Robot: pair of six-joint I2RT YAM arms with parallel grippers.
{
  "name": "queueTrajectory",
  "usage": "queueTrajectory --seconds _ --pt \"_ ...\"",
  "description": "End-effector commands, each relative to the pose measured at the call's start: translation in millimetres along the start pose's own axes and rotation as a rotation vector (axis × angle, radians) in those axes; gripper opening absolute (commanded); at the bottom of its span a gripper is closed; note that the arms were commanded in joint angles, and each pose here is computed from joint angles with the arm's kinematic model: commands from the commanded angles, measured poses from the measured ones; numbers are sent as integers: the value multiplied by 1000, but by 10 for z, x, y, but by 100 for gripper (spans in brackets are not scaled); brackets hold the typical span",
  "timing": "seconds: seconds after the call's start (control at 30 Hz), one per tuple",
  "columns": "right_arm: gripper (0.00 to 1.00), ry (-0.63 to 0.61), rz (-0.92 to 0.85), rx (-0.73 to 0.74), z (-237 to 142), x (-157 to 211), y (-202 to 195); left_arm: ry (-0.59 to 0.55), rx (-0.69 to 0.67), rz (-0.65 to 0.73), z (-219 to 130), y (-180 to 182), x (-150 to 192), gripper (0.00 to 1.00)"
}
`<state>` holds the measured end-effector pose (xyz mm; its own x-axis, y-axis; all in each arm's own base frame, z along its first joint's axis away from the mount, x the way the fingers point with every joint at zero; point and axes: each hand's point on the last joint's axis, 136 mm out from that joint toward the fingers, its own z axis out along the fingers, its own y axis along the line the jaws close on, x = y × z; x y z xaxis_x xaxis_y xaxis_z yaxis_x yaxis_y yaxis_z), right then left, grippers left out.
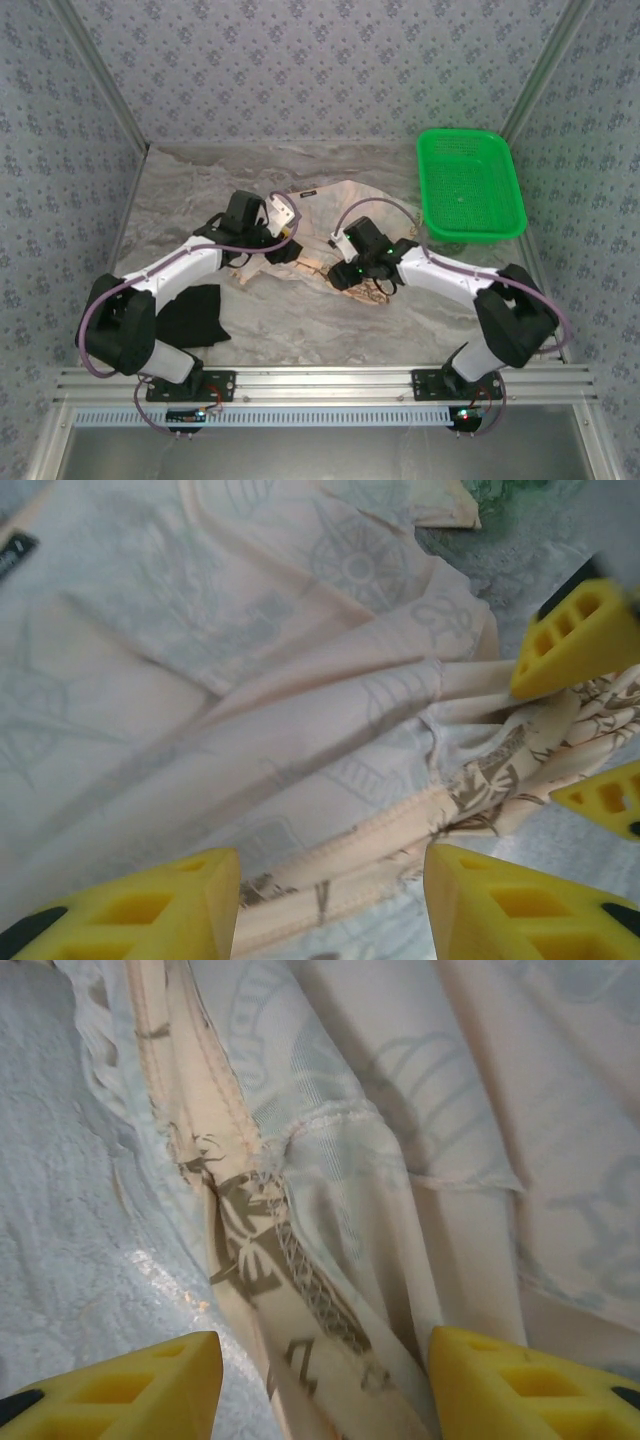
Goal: Fold the inside-out t-shirt
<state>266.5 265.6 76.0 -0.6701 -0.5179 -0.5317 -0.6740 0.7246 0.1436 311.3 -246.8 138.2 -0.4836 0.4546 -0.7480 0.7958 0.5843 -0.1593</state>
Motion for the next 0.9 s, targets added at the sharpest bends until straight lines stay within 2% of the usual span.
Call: queueTrajectory --seconds 0.0,0.03,0.07,0.13,0.17,0.23,0.37,0.43,0.53,0.67,0.77,0.87 --pt "57 -31 -58 -17 48 -174 24 -72 67 195 40 -91 -70 52" --pt "53 -37 -51 8 60 -191 -29 -87 128 266 32 -206 -45 52" --pt "44 -43 -42 21 62 -205 -75 -109 192 356 21 -331 5 52" --pt "24 -76 -19 9 1 -296 -107 -164 219 460 21 -403 20 56" --pt "18 -95 -1 -3 -44 -344 -120 -187 209 486 31 -390 -13 58" --pt "16 -122 25 -45 -131 -403 -120 -195 200 520 67 -360 -73 60" --pt "4 -133 44 -95 -241 -452 -145 -152 220 561 219 -292 -147 60" --pt "2 -132 49 -119 -288 -460 -146 -147 212 566 300 -229 -213 60" --pt "0 -160 107 -43 -333 -482 -336 -137 220 576 413 -176 -279 60" --pt "0 -210 273 65 -358 -515 -758 -92 273 575 583 -177 -305 61" --pt "0 -211 316 90 -315 -585 -925 -24 328 509 730 -154 -281 65" --pt "0 -203 362 168 -244 -608 -1170 45 303 457 939 2 -214 71"
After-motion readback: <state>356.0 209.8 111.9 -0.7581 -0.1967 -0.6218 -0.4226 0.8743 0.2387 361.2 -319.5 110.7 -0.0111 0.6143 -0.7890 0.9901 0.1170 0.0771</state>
